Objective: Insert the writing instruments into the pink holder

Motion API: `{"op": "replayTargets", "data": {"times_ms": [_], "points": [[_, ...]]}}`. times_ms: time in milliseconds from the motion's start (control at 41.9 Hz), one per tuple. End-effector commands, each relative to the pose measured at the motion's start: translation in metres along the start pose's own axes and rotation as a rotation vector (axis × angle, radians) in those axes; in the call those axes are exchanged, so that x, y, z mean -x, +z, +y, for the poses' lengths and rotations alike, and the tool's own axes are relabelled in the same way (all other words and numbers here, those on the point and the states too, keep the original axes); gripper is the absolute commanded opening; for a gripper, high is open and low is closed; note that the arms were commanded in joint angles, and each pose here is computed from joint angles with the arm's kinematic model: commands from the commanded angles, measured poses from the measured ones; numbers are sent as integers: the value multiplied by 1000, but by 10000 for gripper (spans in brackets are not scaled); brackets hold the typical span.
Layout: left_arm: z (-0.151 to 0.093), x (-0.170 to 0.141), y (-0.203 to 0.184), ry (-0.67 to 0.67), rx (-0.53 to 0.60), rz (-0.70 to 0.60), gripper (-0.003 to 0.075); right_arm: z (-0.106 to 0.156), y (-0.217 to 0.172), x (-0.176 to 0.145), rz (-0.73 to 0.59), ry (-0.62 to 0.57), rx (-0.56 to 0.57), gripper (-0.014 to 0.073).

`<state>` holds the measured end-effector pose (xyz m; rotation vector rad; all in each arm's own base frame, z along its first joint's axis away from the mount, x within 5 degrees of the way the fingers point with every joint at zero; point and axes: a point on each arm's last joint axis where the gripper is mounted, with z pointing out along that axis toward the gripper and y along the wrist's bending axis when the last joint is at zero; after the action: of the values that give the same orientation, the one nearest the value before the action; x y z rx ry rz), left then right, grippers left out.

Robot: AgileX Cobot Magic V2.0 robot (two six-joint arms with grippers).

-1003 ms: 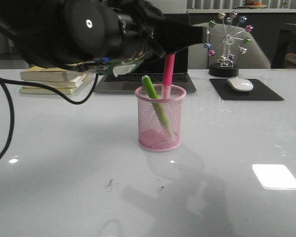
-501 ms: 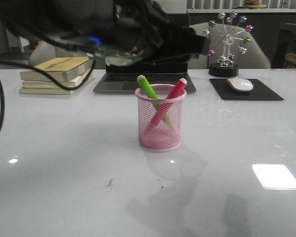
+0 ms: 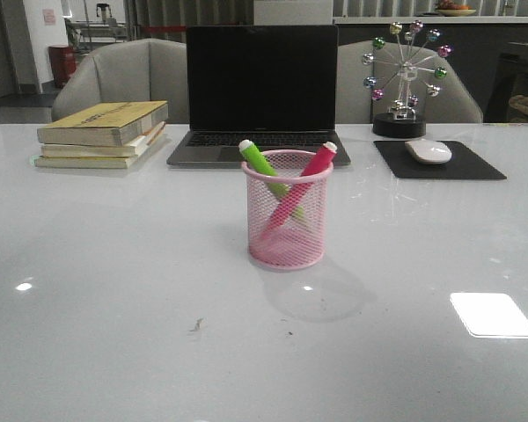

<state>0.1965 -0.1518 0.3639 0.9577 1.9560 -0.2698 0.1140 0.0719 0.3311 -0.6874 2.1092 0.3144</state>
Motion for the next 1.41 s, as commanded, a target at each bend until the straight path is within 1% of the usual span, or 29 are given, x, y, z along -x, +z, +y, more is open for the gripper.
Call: {"op": "replayTargets", "data": {"times_ms": [0, 143, 263, 382, 430, 501, 597, 621, 645, 716, 740, 788, 836, 979, 1385], "points": [[0, -8, -33, 20, 48, -84, 489, 0, -18, 10, -121, 19, -4, 477], [-8, -42, -62, -2, 62, -104, 489, 2, -29, -3, -142, 16, -3, 477], [-16, -69, -75, -2, 60, -101, 489, 4, -31, -17, -153, 16, -5, 477], [-20, -83, -88, -6, 68, -136, 489, 4, -30, -25, -153, 16, -6, 472], [-21, -85, -92, -18, 70, -148, 489, 4, -30, -25, -149, 16, -5, 447], [-22, -87, -94, -60, 68, -158, 463, 4, -30, -25, -150, 16, -6, 374], [-22, -89, -95, -91, 67, -140, 370, 4, -30, -25, -150, 16, -6, 218], [-21, -89, -95, -91, 69, -133, 350, 4, -30, -25, -149, 16, -5, 198], [-21, -90, -95, -95, 72, -125, 330, 4, -30, -25, -149, 16, -5, 159], [-18, -91, -95, -146, 90, -123, 257, 4, -30, -25, -149, 16, -5, 64], [-18, -91, -95, -157, 95, -123, 239, 4, -30, -25, -150, 16, -6, 46], [-16, -92, -95, -179, 109, -121, 197, 4, -30, -25, -151, 16, -6, 62], [-14, -92, -96, -185, 125, -120, 163, 4, -29, -26, -138, 16, -4, 57], [-11, -97, -96, -202, 148, -70, 90, 5, -29, -28, -113, 16, 0, 57], [-10, -97, -96, -204, 153, -76, 91, 5, -29, -28, -110, 16, 0, 57]]}}
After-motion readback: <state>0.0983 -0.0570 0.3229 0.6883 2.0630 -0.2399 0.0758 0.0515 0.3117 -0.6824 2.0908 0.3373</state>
